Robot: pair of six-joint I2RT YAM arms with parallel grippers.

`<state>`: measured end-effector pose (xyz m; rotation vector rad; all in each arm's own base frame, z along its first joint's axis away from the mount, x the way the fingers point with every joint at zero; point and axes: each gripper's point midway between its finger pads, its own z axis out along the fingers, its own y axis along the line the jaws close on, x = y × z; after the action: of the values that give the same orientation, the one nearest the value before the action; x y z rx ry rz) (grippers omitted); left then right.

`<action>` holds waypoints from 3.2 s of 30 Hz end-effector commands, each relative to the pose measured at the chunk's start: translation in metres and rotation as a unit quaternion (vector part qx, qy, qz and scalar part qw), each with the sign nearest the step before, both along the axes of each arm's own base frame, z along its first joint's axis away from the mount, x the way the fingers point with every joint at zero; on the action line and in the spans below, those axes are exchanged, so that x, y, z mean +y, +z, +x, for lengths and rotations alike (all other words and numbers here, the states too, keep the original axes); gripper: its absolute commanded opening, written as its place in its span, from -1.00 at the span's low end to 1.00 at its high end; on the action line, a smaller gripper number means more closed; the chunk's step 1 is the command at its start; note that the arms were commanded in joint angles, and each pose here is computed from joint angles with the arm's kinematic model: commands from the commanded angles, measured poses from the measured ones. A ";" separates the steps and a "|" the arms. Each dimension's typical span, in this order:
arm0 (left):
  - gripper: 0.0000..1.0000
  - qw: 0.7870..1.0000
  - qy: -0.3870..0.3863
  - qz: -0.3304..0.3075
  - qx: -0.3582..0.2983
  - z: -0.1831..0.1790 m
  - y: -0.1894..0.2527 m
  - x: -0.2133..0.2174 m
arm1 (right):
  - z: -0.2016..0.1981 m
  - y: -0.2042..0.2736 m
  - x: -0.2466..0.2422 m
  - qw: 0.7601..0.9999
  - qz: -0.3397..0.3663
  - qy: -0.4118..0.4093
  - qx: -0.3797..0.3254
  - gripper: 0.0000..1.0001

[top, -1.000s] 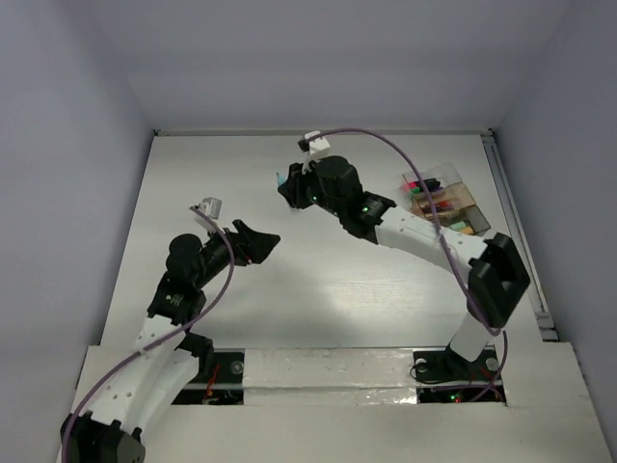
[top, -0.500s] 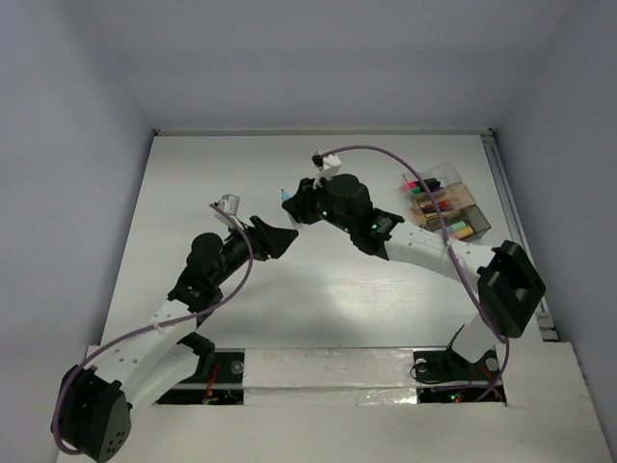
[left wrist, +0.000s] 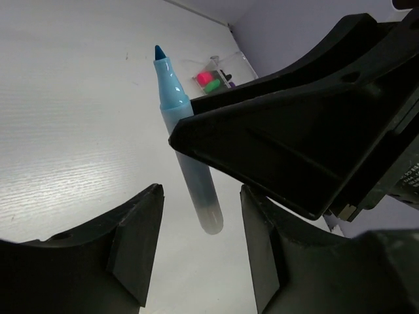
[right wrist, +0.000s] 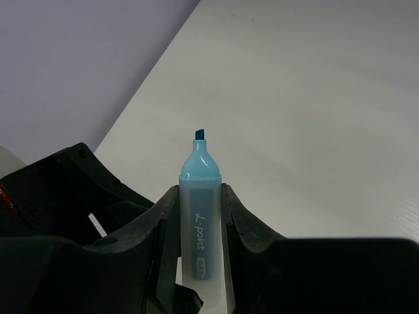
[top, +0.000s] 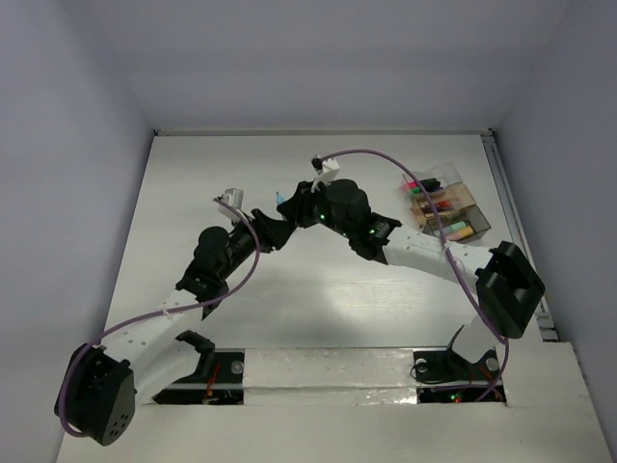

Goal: Sort the stationery into containers
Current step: Pick up the pen from the center of the board, then close the pen cap on the pen.

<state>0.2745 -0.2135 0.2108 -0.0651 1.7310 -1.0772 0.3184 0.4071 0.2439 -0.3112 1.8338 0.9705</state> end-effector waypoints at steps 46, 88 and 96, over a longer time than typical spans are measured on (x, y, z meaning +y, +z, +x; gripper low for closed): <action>-1.00 0.982 -0.142 0.011 -0.126 -0.048 0.002 -0.039 | -0.011 -0.140 -0.249 0.921 -0.253 -0.195 0.223 -0.22; -1.00 0.981 -0.155 0.047 -0.108 -0.048 -0.023 -0.048 | 0.087 -0.211 -0.255 0.917 -0.224 -0.204 0.259 0.65; -1.00 0.982 -0.144 0.053 -0.108 -0.044 -0.024 -0.046 | 0.109 -0.205 -0.231 0.930 -0.210 -0.157 0.257 0.40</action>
<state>0.2296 -0.2599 0.1756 0.3512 1.6864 -1.1639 0.4215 0.1672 0.0364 0.0423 2.4777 0.3957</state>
